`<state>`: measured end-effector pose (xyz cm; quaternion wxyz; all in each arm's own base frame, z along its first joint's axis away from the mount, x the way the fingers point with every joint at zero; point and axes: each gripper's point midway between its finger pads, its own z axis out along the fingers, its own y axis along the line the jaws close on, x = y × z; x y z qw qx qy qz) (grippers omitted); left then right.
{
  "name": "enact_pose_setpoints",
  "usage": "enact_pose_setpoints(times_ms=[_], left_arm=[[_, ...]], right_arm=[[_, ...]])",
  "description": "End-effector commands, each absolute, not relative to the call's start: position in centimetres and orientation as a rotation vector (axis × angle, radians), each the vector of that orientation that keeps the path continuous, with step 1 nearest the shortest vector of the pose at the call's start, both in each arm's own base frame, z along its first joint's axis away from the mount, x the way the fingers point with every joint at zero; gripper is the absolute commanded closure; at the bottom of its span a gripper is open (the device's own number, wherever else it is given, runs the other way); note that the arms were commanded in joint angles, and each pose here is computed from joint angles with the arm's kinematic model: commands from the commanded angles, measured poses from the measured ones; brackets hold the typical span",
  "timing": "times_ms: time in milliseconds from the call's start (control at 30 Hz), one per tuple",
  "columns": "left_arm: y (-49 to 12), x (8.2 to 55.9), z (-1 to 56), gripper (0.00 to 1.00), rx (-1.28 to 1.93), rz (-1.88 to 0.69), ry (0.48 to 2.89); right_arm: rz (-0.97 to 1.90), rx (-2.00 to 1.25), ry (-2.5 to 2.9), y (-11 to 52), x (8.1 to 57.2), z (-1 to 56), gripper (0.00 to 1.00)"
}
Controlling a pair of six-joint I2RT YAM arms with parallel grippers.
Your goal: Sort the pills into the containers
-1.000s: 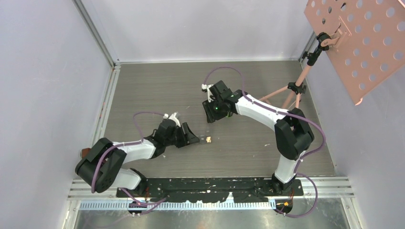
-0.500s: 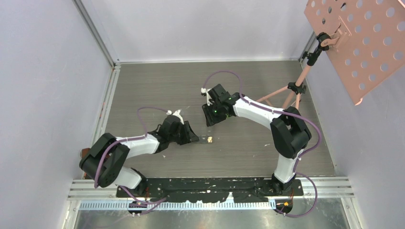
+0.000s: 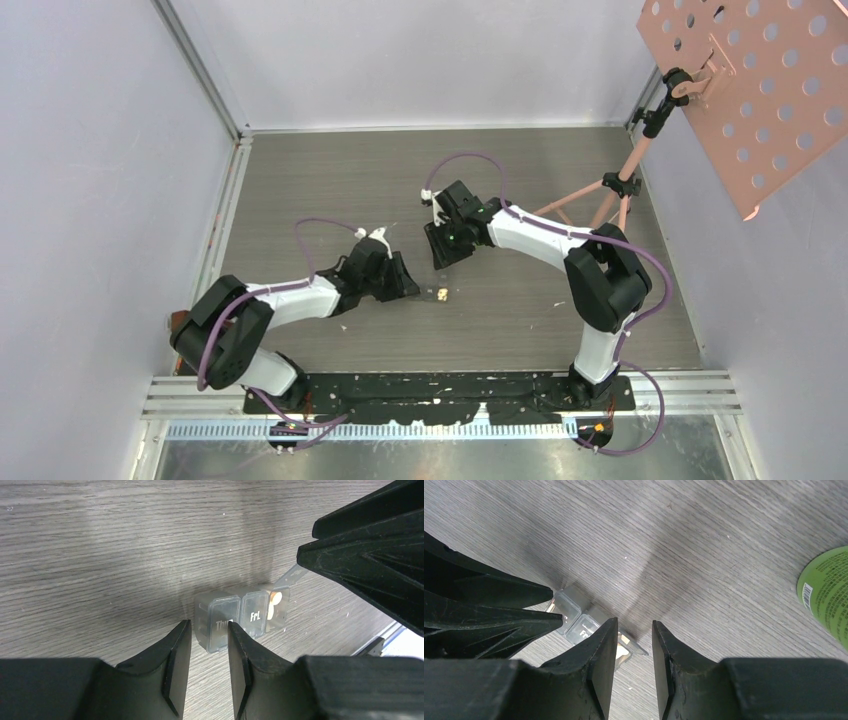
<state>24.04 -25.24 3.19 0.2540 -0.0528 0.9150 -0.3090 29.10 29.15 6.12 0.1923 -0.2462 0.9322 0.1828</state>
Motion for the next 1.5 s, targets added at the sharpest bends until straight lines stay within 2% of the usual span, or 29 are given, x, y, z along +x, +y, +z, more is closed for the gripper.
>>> enact_pose_setpoints(times_ms=[0,600,833,1033,1200,1467], left_arm=[[-21.6,22.4,0.2,0.66,-0.132,-0.560,2.622],[-20.9,22.5,-0.2,0.69,-0.218,-0.448,2.651],[-20.8,22.5,-0.1,0.69,-0.207,-0.437,2.649],[-20.8,22.6,0.0,0.69,-0.201,-0.434,2.645],[-20.9,22.6,0.0,0.69,-0.199,-0.430,2.647],[-21.0,22.7,0.0,0.71,-0.201,-0.430,2.648]], right_arm=[[0.556,-0.692,2.592,29.5,28.5,7.7,0.62],[0.675,-0.713,2.589,29.5,26.0,9.9,0.64],[0.472,-0.626,2.567,27.9,28.6,9.3,0.55],[0.456,-0.587,2.584,28.2,29.0,8.5,0.62],[0.446,-0.559,2.596,28.2,29.2,7.9,0.75],[0.355,-0.613,2.618,27.4,29.4,6.3,0.77]])
